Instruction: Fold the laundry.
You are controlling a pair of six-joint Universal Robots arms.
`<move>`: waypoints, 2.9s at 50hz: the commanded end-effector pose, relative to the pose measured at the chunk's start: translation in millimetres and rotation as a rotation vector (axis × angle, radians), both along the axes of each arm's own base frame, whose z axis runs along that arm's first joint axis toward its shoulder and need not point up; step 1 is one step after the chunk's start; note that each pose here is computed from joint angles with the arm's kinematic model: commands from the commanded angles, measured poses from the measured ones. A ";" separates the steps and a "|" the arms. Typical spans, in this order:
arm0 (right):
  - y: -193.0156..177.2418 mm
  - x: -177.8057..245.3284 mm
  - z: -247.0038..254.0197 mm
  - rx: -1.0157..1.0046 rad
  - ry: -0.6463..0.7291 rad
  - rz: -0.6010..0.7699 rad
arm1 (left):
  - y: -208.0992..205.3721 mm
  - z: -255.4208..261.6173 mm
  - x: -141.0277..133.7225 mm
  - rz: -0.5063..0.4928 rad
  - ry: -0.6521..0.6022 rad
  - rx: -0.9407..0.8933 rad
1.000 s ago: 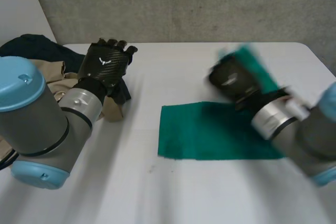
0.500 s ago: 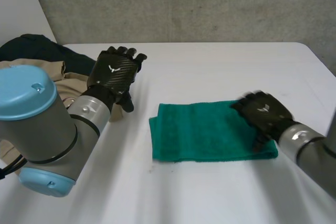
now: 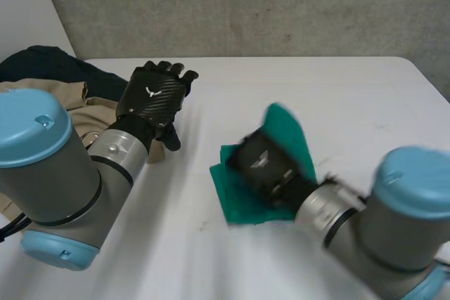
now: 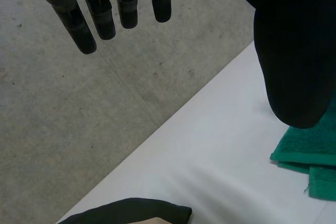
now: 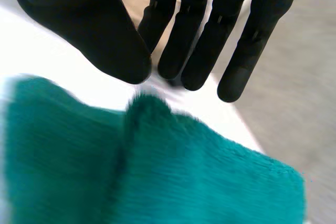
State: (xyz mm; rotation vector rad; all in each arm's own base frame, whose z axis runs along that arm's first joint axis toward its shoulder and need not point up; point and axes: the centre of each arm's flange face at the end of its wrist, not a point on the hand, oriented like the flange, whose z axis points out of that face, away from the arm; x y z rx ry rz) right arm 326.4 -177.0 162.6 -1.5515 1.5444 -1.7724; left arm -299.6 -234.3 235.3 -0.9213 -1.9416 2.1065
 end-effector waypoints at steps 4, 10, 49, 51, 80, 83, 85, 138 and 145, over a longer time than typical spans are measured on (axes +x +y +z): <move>-45.3 -22.6 6.9 0.080 -0.045 -0.314 | -3.9 5.3 -6.3 -0.008 0.099 0.033; -81.7 -64.4 49.1 0.361 -0.368 -0.489 | 19.8 5.8 -54.0 -0.140 0.191 0.078; -107.4 -95.8 11.1 0.491 -0.154 -0.657 | 16.3 -103.8 -115.3 -0.151 -0.203 0.212; -108.0 -95.6 11.8 0.488 -0.156 -0.657 | 22.8 -105.4 -115.1 -0.148 -0.215 0.217; -101.6 -41.5 0.1 0.573 -0.079 -0.500 | 54.3 -46.0 -84.3 0.006 -0.207 0.176; -99.1 -41.9 0.1 0.564 -0.072 -0.526 | 36.4 -38.0 -84.7 0.021 -0.147 0.130; -97.4 -41.4 -0.1 0.562 -0.068 -0.532 | 28.2 -36.3 -85.0 0.007 -0.126 0.120; -57.8 -63.8 -36.5 0.724 -0.245 -0.604 | 31.6 46.4 -69.5 -0.642 0.125 0.281; -70.1 -53.7 -51.9 0.717 -0.235 -0.598 | 34.7 47.6 -68.4 -0.642 0.126 0.282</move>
